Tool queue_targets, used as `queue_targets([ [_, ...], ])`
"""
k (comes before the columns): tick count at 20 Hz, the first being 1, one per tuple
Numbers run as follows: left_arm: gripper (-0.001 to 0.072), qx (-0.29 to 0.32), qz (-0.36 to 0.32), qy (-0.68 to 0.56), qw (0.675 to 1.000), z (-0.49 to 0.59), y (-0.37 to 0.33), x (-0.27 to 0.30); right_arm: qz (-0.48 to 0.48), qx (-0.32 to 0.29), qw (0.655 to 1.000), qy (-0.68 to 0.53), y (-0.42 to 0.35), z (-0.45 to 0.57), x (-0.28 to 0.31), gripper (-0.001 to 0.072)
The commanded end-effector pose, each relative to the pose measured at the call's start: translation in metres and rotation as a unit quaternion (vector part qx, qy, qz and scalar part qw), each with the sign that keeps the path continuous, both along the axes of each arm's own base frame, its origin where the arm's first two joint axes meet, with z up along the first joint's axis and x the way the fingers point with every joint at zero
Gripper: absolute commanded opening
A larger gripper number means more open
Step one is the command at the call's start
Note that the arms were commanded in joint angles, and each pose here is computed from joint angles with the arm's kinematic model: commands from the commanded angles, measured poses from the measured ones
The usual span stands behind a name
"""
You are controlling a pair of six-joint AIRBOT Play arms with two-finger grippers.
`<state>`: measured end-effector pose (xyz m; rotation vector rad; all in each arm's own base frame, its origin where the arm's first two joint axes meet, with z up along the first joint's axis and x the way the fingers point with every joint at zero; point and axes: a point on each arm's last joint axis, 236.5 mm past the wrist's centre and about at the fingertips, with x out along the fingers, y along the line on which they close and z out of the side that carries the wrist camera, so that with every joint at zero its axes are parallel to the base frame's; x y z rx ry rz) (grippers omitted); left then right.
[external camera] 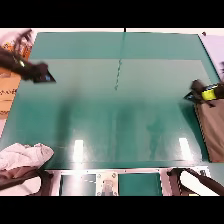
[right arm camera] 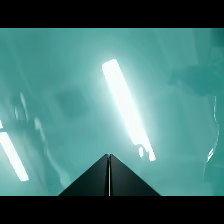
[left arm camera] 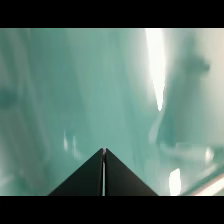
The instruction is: Fold the shirts.
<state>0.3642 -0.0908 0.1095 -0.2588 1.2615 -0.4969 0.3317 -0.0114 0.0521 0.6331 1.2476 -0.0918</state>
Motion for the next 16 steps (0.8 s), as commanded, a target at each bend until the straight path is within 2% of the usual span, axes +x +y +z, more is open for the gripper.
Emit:
queue_targets([
  [1,0.0020,0.024,0.008,0.036,0.999,-0.044,-0.015,-0.073,0.093,-0.008,0.996,-0.005,0.066,-0.026,-0.021,0.0014],
  [6,0.0021,0.033,0.030,0.040,0.998,-0.073,-0.018,-0.118,0.144,-0.014,0.989,-0.021,0.097,-0.030,-0.024,0.0014],
  [16,0.0022,0.027,0.030,0.040,0.998,-0.072,-0.021,-0.118,0.143,-0.013,0.989,-0.021,0.096,-0.030,-0.024,0.0014],
])
